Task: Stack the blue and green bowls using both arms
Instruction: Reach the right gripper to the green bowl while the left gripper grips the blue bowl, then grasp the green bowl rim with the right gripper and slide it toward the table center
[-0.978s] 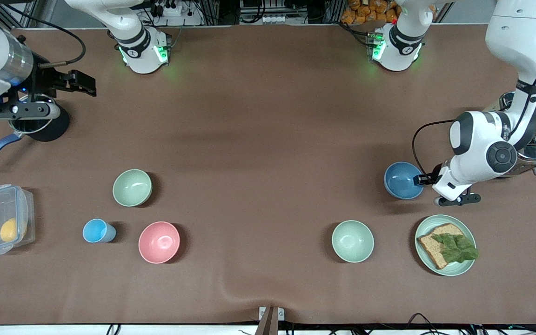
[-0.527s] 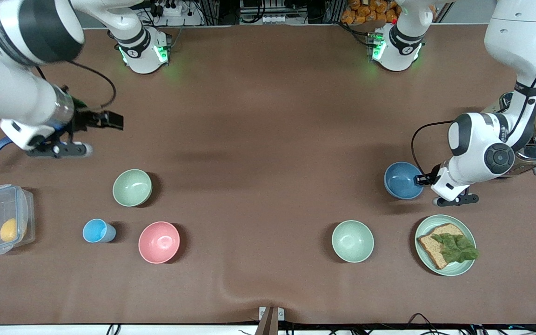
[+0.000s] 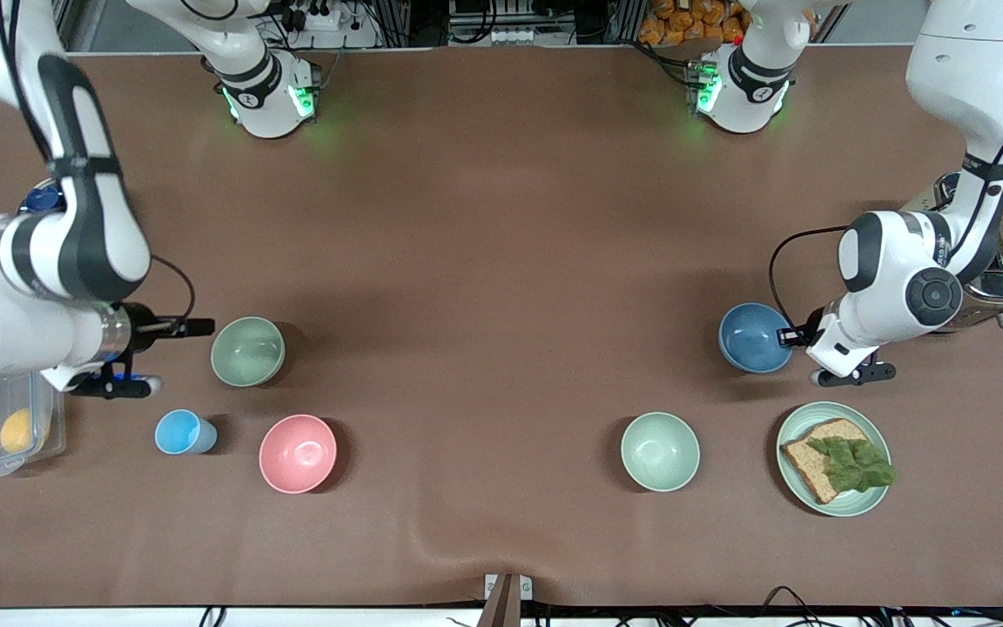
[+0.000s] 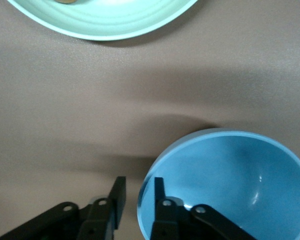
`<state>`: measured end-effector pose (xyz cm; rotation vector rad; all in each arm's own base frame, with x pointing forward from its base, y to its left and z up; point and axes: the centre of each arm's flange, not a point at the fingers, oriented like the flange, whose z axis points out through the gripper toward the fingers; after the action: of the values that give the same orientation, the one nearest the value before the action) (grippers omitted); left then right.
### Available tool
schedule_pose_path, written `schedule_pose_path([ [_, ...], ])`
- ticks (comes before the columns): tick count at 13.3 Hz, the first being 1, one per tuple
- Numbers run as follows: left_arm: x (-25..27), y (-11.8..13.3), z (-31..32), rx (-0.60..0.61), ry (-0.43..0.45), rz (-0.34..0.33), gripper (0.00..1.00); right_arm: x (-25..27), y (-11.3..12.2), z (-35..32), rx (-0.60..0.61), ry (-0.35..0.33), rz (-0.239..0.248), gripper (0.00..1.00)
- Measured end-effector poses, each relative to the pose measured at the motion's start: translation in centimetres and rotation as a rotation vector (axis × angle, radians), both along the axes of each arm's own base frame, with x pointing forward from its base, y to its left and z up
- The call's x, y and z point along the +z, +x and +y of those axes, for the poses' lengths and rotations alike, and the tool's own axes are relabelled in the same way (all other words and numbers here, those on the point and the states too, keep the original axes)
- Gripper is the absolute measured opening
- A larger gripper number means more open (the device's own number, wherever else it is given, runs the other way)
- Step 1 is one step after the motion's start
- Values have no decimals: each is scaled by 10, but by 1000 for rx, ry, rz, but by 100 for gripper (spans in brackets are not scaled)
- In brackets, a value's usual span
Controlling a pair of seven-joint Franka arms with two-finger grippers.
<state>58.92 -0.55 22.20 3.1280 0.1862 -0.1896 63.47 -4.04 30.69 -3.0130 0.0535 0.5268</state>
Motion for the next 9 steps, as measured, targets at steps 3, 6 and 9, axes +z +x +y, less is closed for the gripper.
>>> schedule_pose_path([
  [3, 5, 2, -4, 6, 2, -9, 4, -61, 2, -29, -9, 20, 15, 100],
  [6, 19, 7, -2, 11, 4, -35, 4, -92, 5, -13, -18, 46, -22, 100],
  [9, 72, 16, 0, 14, 17, -46, 4, -111, 0, -9, -40, 66, -23, 100],
])
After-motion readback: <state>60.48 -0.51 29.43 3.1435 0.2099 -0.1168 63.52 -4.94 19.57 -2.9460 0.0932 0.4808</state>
